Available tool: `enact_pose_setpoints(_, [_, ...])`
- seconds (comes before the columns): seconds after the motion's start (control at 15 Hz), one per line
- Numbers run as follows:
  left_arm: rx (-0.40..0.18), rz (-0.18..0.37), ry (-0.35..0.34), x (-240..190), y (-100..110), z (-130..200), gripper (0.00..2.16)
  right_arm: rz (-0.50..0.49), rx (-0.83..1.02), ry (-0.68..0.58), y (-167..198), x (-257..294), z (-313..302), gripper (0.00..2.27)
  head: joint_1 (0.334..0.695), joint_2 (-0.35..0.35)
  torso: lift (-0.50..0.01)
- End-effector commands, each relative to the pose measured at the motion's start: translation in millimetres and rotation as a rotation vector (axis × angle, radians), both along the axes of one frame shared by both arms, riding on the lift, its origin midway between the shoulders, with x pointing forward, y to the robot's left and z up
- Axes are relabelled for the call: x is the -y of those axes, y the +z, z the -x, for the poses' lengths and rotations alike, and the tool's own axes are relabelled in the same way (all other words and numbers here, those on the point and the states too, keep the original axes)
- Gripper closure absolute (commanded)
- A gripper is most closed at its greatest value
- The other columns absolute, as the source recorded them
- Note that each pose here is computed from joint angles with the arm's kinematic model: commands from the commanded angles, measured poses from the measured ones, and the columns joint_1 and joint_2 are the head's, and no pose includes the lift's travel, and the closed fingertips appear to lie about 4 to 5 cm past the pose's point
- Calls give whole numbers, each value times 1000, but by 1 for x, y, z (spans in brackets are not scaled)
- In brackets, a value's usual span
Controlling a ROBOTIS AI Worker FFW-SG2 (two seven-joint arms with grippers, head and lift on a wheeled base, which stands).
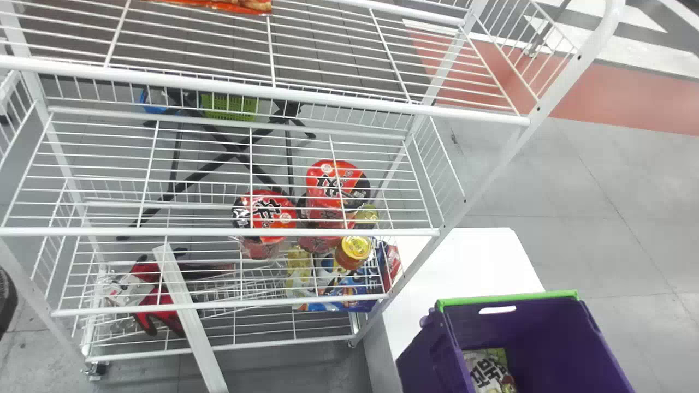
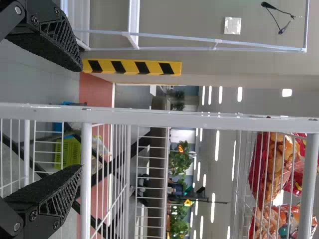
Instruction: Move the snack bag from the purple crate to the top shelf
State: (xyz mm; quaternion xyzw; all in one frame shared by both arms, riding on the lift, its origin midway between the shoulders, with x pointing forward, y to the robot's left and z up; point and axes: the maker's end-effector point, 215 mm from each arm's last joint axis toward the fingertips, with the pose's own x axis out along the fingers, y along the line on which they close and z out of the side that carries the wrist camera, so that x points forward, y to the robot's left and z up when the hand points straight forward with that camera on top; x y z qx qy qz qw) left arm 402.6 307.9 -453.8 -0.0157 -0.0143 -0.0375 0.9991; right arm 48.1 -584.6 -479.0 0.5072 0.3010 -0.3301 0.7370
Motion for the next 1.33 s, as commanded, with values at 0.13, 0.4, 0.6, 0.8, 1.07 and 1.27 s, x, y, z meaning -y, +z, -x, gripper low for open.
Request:
enact_pose_setpoints(0.13, [-1, 1, 0, -1, -1, -2, 134, -12, 6, 1, -3, -5, -1, 2253, 695, -350, -271])
enact_pose_setpoints(0.4, [-3, 1, -2, 0, -1, -2, 134, -22, 6, 0, -6, -7, 0, 2253, 695, -350, -255])
enact_pose_setpoints(0.6, [-2, 3, -4, 1, -1, -2, 134, -23, 6, -1, -7, -7, 0, 2253, 695, -350, -243])
enact_pose_setpoints(0.8, [0, 4, -4, 1, 0, -2, 134, -31, 4, -5, -10, -8, 2, 2253, 695, -350, -232])
enact_pose_setpoints(1.07, [2, 7, -6, 3, 1, 0, 134, -31, 2, -6, -10, -8, 2, 2253, 695, -350, -216])
enact_pose_setpoints(1.27, [3, 9, -7, 4, 2, 1, 134, -31, 2, -6, -10, -8, 2, 2253, 695, -350, -204])
